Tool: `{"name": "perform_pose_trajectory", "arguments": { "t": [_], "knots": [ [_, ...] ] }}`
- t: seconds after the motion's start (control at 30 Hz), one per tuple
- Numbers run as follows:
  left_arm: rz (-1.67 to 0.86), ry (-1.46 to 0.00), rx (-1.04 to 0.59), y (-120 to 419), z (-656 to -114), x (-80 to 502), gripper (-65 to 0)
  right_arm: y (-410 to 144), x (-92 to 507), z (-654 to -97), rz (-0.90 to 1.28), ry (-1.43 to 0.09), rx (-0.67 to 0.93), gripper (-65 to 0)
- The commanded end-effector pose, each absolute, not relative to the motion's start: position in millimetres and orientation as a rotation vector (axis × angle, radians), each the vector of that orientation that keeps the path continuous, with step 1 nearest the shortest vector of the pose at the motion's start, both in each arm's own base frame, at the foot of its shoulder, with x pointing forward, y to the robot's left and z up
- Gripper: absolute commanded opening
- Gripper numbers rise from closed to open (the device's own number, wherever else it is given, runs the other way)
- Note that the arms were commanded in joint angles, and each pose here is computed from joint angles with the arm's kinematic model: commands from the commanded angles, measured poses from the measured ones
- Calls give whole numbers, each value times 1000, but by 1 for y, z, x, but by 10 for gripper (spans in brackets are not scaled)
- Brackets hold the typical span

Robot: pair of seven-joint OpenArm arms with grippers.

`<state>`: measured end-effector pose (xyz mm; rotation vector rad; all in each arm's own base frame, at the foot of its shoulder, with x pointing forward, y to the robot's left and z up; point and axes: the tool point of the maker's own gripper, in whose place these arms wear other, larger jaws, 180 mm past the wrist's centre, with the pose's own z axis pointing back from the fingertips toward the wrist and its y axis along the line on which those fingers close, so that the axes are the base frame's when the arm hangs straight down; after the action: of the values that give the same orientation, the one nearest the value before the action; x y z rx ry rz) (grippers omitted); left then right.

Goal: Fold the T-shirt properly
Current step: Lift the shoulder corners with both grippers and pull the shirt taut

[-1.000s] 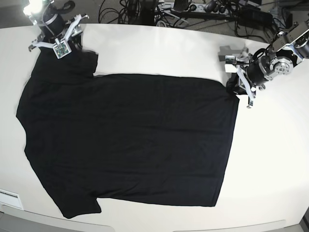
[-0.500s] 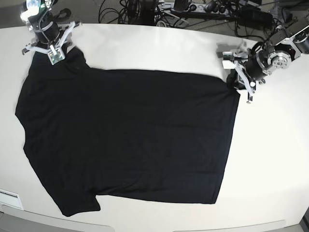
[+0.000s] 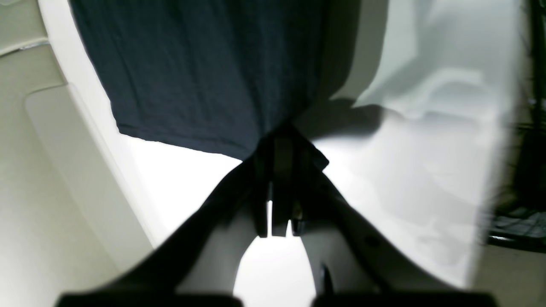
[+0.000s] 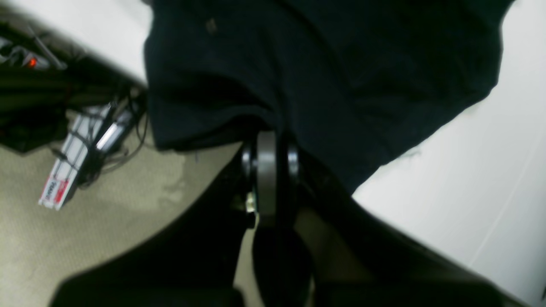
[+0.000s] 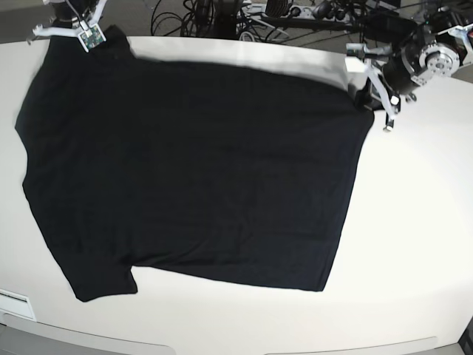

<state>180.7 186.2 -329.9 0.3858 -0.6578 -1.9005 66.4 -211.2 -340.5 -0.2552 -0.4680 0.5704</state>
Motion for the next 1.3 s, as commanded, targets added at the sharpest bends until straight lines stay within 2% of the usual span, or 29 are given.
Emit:
{"name": "perform_pose_trajectory", "arguments": {
  "t": [0.0,0.3,0.57,0.7,0.87,0.93,1.07,1.27],
  "knots": [
    [-1897,-678,438,189,-320,184,-650,-213,63,-337,580,-465,-263,-650],
    [-1913,-649,539,192,-325,144,-650,-225,38,-340,618,-358,-316,-650],
    [-1933,-672,539,182,-328,125,-650,-230,40,-337,578,-375,-343,-650],
    [-1879,-788,621,174,-313,146,-650,-237,60,-325,549,-481,-416,-650],
    [-1619,-1102,750,155,-266,196,-650,-249,115,-298,505,-685,-551,-650],
    [-1560,-1153,713,148,-262,204,-650,-248,137,-290,513,-752,-553,-650],
    [-1496,-1167,564,136,-268,211,-650,-243,172,-274,562,-852,-540,-650],
    [-1439,-1229,521,134,-270,243,-650,-219,199,-264,612,-959,-414,-650]
  ]
}}
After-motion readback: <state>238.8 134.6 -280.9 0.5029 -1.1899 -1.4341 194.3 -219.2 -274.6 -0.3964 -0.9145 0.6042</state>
